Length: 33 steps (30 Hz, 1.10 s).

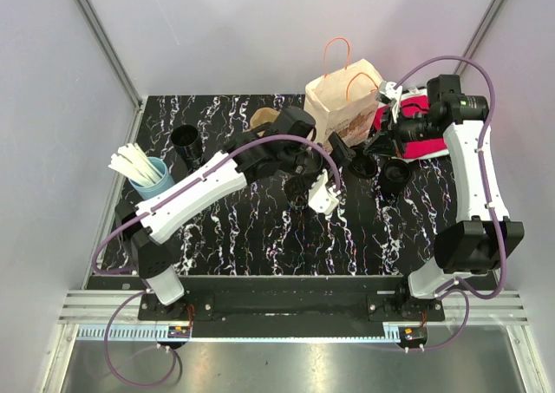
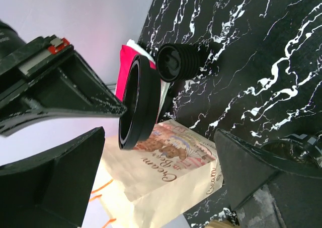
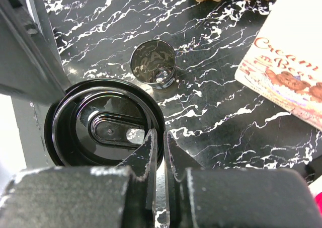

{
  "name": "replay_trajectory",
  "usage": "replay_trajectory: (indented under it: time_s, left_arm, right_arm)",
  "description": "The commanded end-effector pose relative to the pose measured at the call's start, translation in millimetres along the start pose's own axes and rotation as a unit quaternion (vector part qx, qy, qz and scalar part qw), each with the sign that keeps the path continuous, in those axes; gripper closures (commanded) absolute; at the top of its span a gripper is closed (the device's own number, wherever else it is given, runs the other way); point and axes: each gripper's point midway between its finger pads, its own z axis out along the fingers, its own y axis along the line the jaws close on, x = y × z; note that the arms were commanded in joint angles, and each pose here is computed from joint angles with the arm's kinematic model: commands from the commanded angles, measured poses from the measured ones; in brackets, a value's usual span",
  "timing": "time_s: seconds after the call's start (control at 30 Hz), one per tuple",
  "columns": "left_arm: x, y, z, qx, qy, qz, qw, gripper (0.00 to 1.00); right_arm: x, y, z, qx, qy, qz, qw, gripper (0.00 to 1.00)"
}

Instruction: Pack the takeout coffee

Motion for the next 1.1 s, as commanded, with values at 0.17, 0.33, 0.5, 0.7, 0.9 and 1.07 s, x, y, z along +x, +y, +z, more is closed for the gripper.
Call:
replay_trajectory:
  time_s: [0.17, 0.33, 0.5, 0.7, 0.9, 1.07]
  left_arm:
    - [-4.8, 19.4, 8.8, -0.027, -0.018, 0.016, 0.999, 0.01]
    - [4.0, 27.2, 13.5, -0.051, -0.001, 0.018, 0.999, 0.06]
    - [6.7, 35.4, 14.8, -0.069, 0.003, 0.021, 0.997, 0.22]
    - [5.9, 29.2, 17.5, -0.062, 0.003, 0.024, 0.998, 0.35]
    - [4.4, 19.6, 21.9, -0.046, 0.003, 0.031, 0.998, 0.42]
    - [3.6, 19.3, 22.7, -0.045, 0.003, 0.027, 0.999, 0.69]
  right_arm:
    - [17.8, 58.6, 4.1, -0.091, 0.037, 0.071, 0.993, 0.92]
    - [19.8, 69.6, 7.6, -0.109, 0.046, 0.068, 0.991, 0.93]
    - [21.2, 71.3, 7.9, -0.109, 0.049, 0.065, 0.991, 0.93]
    - [21.2, 69.5, 7.0, -0.105, 0.052, 0.063, 0.991, 0.93]
    - [20.0, 68.8, 6.7, -0.105, 0.051, 0.061, 0.991, 0.93]
    - [20.8, 68.1, 7.2, -0.104, 0.053, 0.059, 0.991, 0.93]
